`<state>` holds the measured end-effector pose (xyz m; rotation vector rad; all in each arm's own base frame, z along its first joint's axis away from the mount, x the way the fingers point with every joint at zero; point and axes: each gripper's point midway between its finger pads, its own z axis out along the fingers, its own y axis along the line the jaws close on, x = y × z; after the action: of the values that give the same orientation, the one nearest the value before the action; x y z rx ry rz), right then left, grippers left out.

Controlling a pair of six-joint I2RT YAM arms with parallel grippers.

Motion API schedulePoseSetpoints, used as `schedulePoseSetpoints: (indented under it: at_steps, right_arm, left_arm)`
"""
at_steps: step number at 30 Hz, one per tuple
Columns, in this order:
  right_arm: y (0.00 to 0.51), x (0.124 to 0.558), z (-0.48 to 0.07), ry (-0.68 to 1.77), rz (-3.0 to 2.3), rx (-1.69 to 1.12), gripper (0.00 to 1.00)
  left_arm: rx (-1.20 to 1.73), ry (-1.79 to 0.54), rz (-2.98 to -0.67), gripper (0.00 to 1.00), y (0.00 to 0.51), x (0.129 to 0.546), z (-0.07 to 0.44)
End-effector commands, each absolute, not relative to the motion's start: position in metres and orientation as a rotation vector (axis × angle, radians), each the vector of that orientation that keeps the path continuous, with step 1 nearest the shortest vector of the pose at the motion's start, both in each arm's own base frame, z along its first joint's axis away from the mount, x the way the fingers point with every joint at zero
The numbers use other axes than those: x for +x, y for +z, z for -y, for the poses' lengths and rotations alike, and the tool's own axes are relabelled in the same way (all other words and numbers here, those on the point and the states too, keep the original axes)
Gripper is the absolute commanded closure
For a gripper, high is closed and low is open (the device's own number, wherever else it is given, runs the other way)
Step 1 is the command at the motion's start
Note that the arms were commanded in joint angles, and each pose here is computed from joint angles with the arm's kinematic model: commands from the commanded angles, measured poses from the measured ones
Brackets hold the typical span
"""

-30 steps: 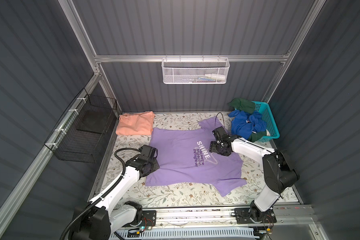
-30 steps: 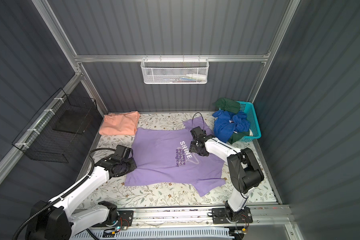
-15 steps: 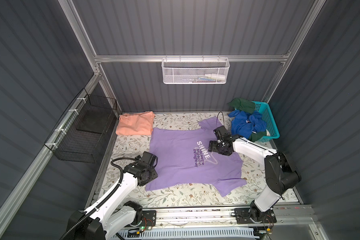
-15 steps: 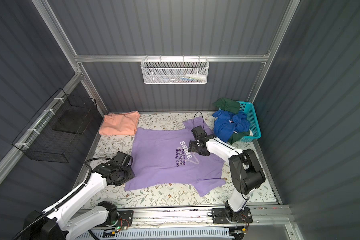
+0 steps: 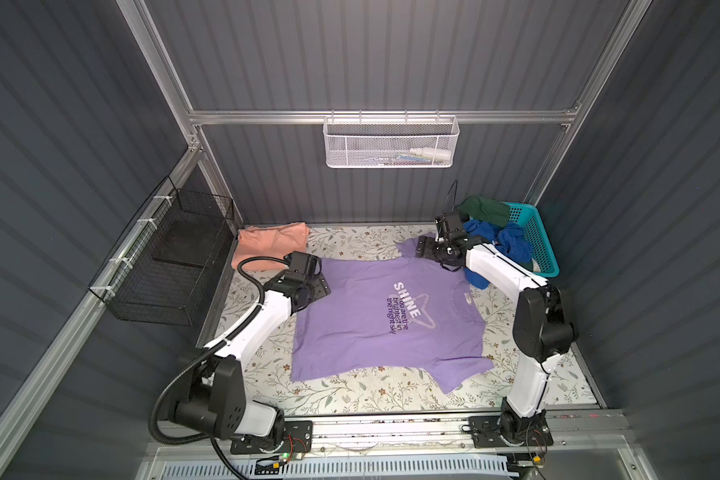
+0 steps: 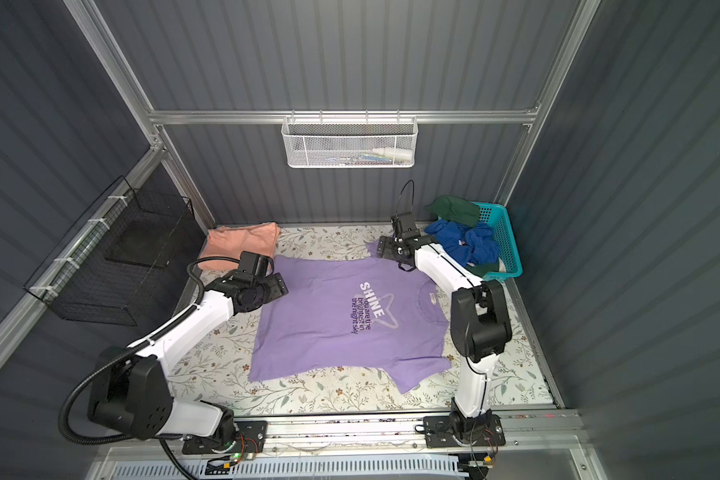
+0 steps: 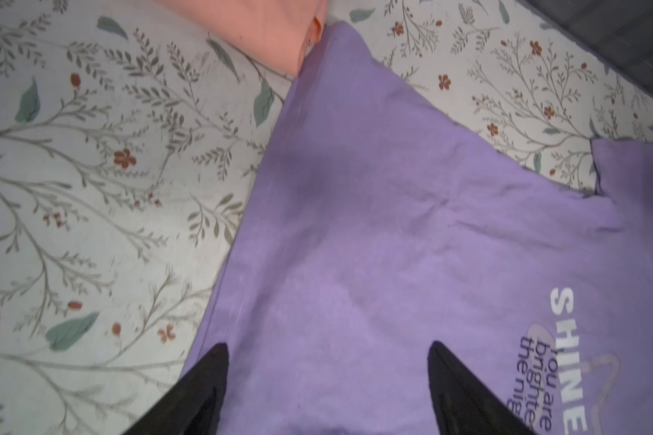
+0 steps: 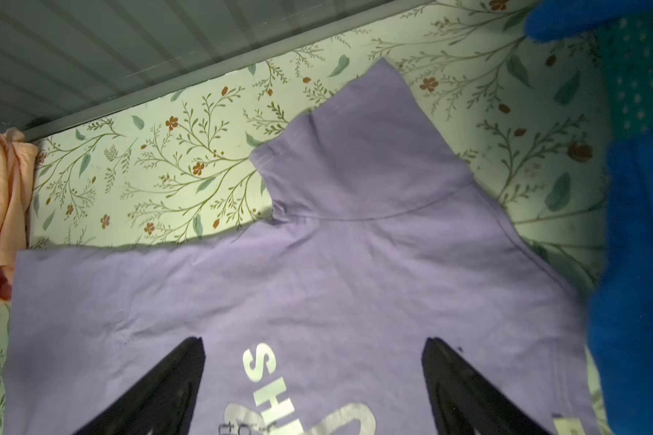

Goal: Fold and stack the t-shirts

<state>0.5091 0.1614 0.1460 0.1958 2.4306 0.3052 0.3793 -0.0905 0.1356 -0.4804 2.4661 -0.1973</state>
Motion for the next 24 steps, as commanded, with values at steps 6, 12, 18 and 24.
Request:
schedulePoseSetpoints:
  at_steps: [6,12,18,24]
  right_arm:
    - [0.125,0.509,-0.169,0.334,-2.518,0.144,0.11]
    - [0.123,0.471,-0.156,0.343,-2.517,0.19,0.12]
    - [0.112,0.438,-0.15,0.388,-2.543,0.241,0.13]
    - [0.103,0.418,-0.139,0.333,-2.573,0.261,0.13]
  left_arm:
    - [-0.313,-0.12,-2.385,0.16,0.13,0.482,0.088]
    - [-0.214,-0.157,-2.396,0.2,0.11,0.544,0.104]
    - [-0.213,-0.025,-2.477,0.23,0.086,0.572,0.098]
    - [-0.189,0.124,-2.554,0.23,0.061,0.575,0.085]
